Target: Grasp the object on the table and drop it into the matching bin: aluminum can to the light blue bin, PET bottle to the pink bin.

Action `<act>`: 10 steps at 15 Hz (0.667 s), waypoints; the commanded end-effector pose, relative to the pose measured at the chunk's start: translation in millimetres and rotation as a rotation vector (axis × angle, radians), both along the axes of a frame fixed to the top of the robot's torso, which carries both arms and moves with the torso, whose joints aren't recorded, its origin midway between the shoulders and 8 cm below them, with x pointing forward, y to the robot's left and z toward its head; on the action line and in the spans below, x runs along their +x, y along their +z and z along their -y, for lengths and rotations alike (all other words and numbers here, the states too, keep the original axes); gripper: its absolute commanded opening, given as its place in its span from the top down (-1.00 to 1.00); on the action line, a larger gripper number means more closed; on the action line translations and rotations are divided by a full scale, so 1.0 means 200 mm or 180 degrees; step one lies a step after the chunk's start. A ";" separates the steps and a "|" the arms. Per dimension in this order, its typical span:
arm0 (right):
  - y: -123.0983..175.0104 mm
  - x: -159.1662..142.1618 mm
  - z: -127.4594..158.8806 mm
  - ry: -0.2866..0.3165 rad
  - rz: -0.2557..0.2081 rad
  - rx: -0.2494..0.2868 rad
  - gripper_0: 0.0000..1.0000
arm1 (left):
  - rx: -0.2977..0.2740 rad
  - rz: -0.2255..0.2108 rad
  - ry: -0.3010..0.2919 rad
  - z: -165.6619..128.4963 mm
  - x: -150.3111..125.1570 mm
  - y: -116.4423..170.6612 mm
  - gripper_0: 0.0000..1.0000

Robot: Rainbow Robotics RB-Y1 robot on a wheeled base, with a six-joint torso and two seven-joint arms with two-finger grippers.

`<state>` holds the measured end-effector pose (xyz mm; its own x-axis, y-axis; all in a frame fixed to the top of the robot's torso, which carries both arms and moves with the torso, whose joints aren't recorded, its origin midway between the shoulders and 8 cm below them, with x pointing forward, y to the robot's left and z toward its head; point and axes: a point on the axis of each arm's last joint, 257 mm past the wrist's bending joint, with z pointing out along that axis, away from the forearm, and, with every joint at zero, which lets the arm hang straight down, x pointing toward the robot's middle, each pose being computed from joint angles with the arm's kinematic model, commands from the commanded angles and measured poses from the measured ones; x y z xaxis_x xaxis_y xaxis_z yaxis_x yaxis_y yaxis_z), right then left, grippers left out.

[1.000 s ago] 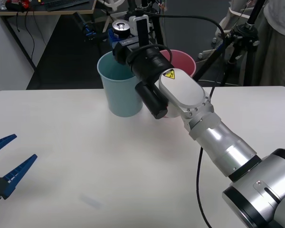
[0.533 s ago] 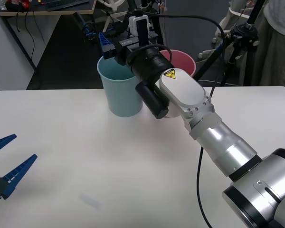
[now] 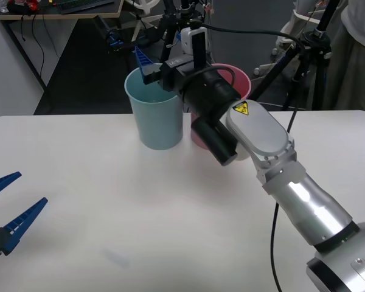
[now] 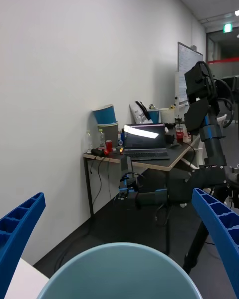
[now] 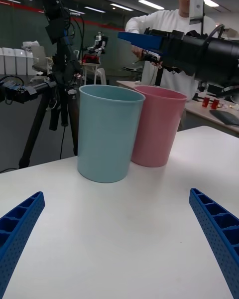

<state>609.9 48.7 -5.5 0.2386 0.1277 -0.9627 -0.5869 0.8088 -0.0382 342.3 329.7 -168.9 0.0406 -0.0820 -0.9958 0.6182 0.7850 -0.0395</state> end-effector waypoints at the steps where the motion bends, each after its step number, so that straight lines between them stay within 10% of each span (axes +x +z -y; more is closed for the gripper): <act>1: -0.05 -0.19 0.15 0.0098 0.0081 -0.0015 -1.00 | 0.0000 0.0000 0.0000 0.00 0.00 0.00 -1.00; 10: -0.38 -0.71 0.88 0.0192 -0.0150 -0.0228 -1.00 | 0.0000 0.0000 0.0000 0.00 0.00 0.00 -1.00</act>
